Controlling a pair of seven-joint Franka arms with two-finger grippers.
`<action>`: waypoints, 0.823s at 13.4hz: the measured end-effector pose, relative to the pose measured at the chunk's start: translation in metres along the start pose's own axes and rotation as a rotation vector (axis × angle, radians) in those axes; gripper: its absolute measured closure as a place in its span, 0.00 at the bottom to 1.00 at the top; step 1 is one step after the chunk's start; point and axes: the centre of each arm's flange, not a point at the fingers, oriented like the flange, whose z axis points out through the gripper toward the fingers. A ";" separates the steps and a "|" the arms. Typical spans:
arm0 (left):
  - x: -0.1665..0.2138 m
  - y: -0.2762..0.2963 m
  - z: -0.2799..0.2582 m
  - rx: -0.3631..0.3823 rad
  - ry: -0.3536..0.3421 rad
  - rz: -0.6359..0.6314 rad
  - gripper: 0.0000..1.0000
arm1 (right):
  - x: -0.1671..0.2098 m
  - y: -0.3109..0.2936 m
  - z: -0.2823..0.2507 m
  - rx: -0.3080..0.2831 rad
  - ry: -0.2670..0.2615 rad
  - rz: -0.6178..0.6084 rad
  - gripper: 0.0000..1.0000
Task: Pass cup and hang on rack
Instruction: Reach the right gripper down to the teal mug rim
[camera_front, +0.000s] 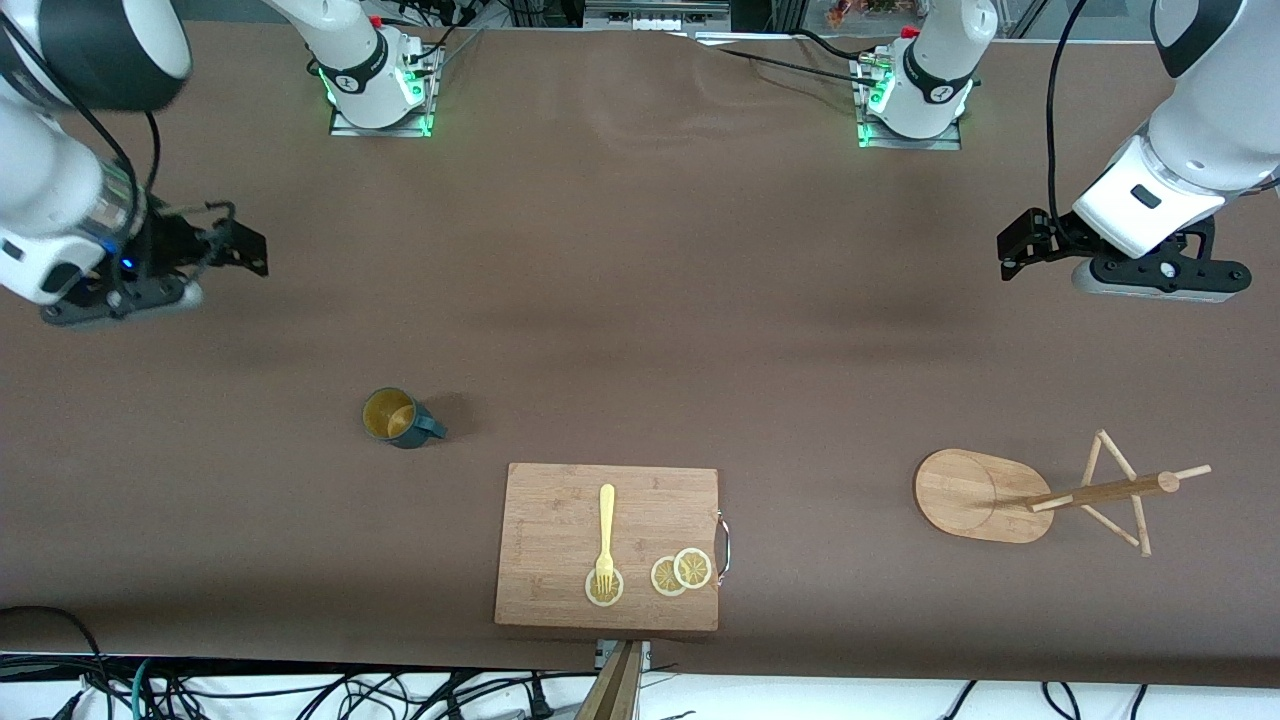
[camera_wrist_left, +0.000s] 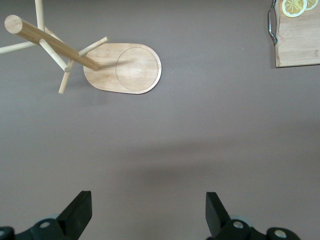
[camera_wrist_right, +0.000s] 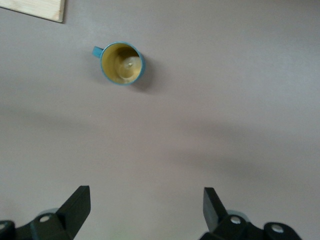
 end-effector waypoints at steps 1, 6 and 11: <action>0.000 0.000 0.000 0.000 0.000 0.000 0.00 | 0.014 0.001 0.023 0.000 -0.005 0.000 0.00; 0.000 0.000 0.000 0.000 -0.002 0.000 0.00 | 0.077 0.000 0.144 0.042 -0.022 0.019 0.01; -0.001 0.003 0.000 0.001 -0.009 0.006 0.00 | 0.114 0.001 0.206 0.049 -0.002 0.032 0.04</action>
